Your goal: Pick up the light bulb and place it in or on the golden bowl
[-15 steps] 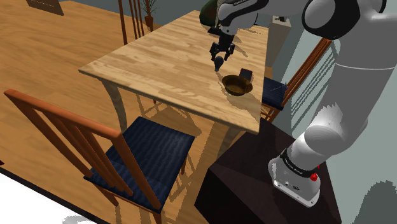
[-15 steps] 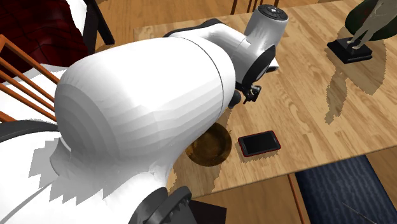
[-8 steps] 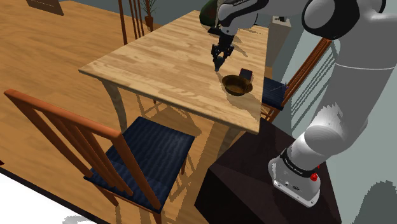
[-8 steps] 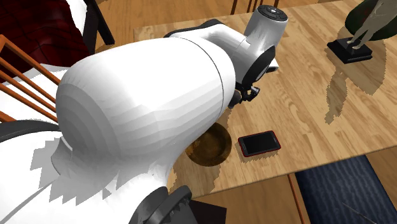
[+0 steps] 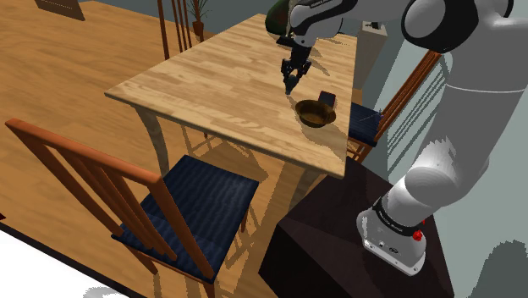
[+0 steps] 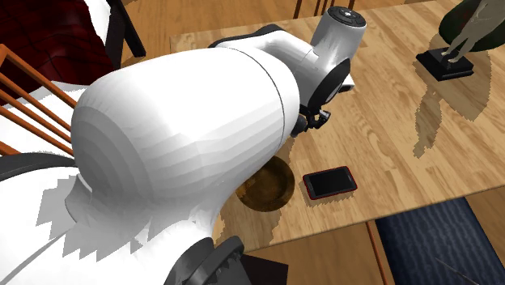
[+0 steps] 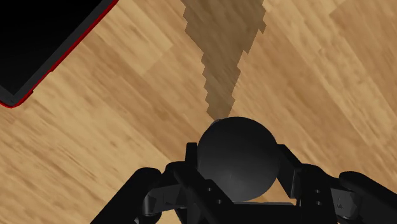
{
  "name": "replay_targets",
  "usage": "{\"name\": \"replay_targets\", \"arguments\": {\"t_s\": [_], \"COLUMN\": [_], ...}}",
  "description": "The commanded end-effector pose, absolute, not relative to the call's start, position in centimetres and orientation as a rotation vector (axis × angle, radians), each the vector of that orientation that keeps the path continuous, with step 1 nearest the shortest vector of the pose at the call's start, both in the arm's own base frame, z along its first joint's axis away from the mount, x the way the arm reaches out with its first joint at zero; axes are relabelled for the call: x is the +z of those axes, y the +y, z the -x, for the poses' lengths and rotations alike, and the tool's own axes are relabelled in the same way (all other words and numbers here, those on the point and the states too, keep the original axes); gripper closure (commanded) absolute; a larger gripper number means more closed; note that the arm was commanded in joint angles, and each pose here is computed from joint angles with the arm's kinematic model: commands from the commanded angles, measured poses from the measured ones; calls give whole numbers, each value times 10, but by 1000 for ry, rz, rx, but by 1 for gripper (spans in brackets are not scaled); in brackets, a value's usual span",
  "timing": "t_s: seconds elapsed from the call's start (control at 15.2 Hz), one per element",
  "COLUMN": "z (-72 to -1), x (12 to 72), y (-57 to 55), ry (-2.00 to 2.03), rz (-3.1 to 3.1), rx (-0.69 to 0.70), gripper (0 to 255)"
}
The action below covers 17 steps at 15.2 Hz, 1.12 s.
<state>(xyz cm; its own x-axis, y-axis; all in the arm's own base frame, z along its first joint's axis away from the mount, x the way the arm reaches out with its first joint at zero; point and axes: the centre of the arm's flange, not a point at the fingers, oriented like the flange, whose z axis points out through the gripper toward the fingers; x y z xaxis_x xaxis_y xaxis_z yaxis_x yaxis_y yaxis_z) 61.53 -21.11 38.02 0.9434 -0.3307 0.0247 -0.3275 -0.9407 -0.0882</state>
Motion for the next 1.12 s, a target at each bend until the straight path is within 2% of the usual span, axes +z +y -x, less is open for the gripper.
{"name": "replay_targets", "arguments": {"t_s": [0.0, 1.06], "z": [-615, -615], "x": [380, 465], "y": [-211, -211], "ry": [511, 511], "rz": [3015, 3015], "rx": [-60, -60], "gripper": [255, 255]}}
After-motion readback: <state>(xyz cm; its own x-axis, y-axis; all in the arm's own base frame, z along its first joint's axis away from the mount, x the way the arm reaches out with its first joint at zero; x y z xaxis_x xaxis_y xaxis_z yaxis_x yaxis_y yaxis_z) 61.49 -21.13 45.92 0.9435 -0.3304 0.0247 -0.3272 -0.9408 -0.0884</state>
